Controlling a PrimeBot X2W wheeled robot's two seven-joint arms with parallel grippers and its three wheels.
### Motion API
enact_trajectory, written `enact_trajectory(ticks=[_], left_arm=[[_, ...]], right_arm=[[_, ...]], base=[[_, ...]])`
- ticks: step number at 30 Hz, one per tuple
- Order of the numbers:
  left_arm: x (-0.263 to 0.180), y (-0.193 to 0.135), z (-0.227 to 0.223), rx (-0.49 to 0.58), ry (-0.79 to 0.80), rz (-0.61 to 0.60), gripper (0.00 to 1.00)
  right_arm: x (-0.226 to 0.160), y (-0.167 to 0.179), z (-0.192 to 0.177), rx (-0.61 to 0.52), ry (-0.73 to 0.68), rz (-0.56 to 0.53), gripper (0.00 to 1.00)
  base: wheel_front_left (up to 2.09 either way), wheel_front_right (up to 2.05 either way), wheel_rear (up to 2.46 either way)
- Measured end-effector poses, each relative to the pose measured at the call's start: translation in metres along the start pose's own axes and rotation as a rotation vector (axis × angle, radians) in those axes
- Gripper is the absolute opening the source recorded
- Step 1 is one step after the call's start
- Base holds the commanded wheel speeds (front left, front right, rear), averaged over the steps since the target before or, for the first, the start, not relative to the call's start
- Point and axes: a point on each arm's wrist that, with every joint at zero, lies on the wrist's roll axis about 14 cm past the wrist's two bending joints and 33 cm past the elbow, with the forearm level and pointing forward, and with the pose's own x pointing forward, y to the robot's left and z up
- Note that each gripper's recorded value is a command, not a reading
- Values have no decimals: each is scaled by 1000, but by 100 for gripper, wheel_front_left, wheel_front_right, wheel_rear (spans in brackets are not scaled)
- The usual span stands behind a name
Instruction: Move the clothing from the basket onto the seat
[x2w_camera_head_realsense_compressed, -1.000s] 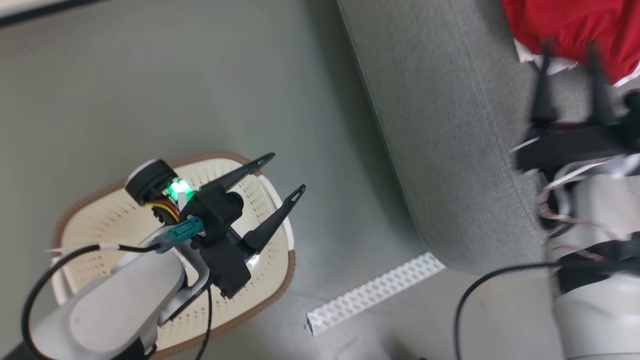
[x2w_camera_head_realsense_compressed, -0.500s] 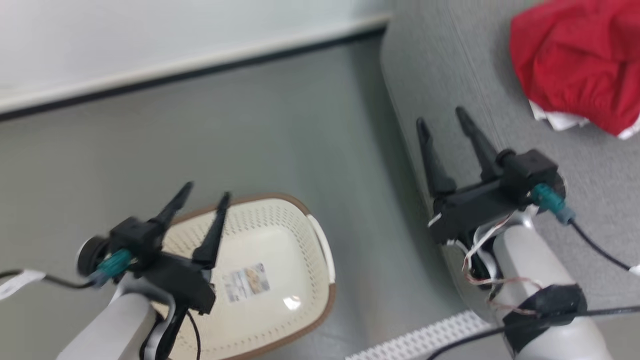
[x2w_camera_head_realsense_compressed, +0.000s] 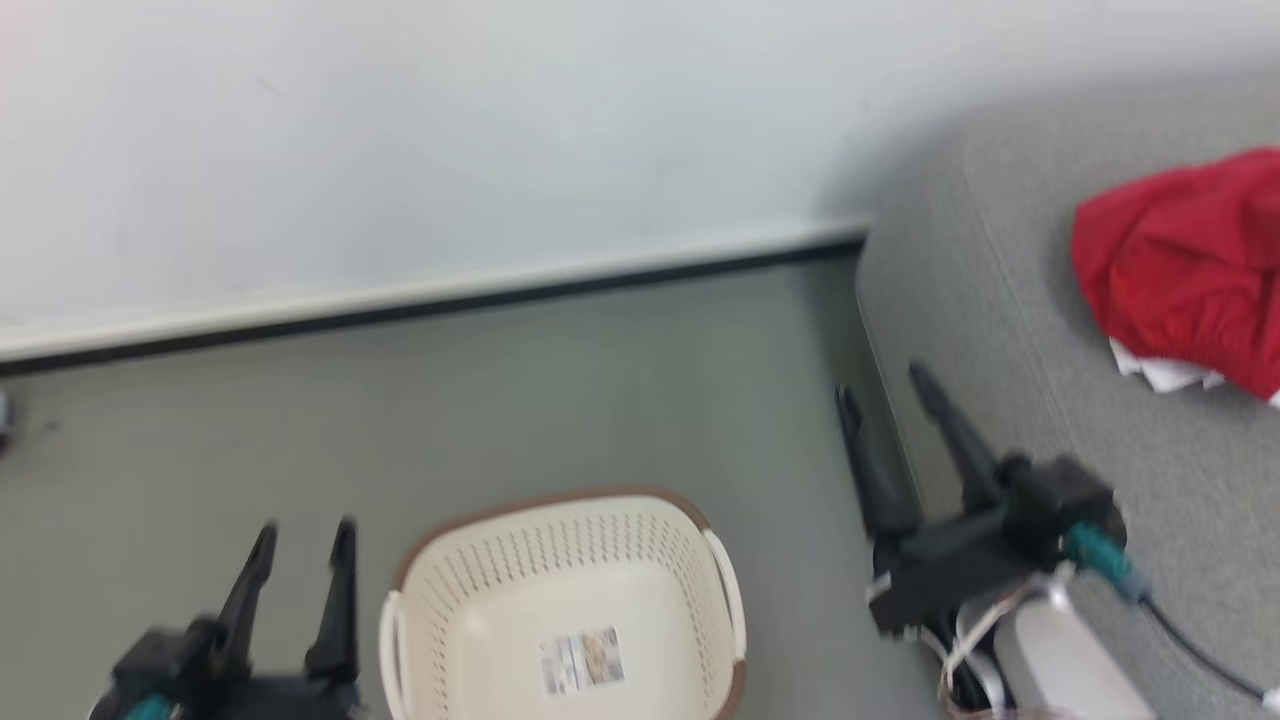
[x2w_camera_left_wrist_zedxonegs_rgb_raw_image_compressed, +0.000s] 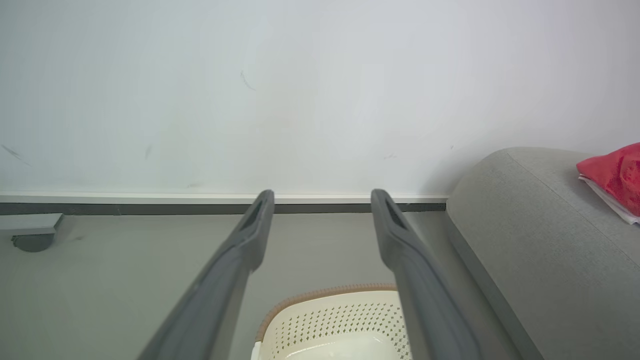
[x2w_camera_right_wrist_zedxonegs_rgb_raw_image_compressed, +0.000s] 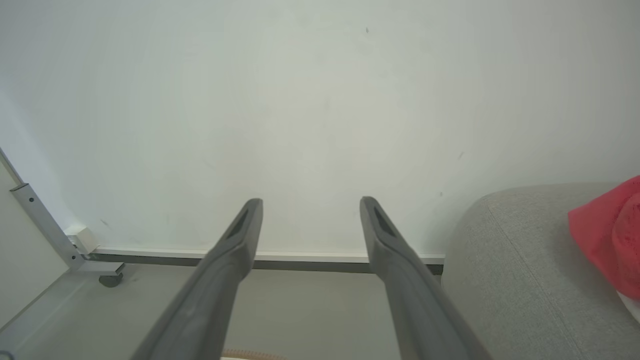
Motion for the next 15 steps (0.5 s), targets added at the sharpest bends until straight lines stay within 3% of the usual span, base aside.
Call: enact_trajectory(ticks=[4,15], left_arm=[[-33,21,19,48,-49,65,100],[-104,35,68,159,-194,154,100]], right_arm=[[-19,16,2,31,0,11,100],[-59,44,20,84,-60,3,100]], base=[[0,0,0],[0,0,0]])
